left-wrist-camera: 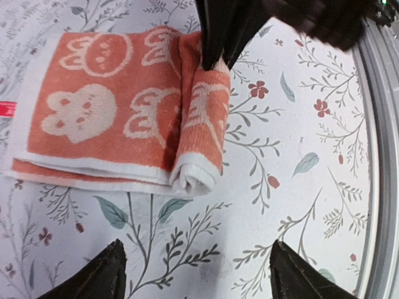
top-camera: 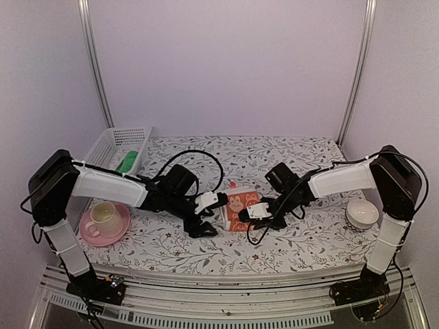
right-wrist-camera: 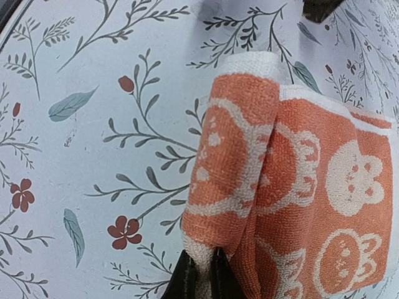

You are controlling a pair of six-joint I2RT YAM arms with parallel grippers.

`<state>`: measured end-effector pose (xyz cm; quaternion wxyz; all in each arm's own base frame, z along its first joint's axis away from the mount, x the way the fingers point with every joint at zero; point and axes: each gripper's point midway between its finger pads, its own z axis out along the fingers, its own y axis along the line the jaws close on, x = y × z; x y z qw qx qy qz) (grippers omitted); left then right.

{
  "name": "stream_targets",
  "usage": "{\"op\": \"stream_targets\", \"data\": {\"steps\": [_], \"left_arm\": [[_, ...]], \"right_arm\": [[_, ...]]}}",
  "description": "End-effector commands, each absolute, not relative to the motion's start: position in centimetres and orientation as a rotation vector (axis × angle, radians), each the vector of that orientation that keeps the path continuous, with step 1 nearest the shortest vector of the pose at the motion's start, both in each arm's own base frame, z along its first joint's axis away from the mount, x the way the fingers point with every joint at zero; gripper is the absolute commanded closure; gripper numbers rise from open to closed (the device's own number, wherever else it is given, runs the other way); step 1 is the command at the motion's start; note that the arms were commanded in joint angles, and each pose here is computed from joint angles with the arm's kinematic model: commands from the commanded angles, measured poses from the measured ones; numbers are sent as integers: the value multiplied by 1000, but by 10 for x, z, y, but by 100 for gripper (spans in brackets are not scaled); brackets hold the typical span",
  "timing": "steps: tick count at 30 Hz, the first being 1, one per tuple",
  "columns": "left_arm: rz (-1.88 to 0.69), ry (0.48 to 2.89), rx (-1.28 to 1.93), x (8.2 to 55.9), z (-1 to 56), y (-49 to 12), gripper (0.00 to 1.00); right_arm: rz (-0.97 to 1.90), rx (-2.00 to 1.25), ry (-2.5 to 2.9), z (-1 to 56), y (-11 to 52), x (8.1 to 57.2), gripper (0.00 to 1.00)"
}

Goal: Roll the towels
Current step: Roll the towel at the center of the board.

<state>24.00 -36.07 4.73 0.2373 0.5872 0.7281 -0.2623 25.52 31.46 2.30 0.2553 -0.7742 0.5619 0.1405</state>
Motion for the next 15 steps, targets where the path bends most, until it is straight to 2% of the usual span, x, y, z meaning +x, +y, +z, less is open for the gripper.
{"op": "stream_targets", "data": {"steps": [1,5,8,15], "left_arm": [[-395,1743,1452,257,74,-358,22],[-166,1518,1454,241,80,-358,27],[-36,1412,1454,235,84,-365,35],[216,1232,1546,231,72,-392,36]], "right_arm": [[668,-2150,1762,12,298,231,95],[833,-2160,1852,18,304,230,94],[933,-2176,1934,13,308,227,94],[1103,-2187,2116,-3,307,221,94]]}}
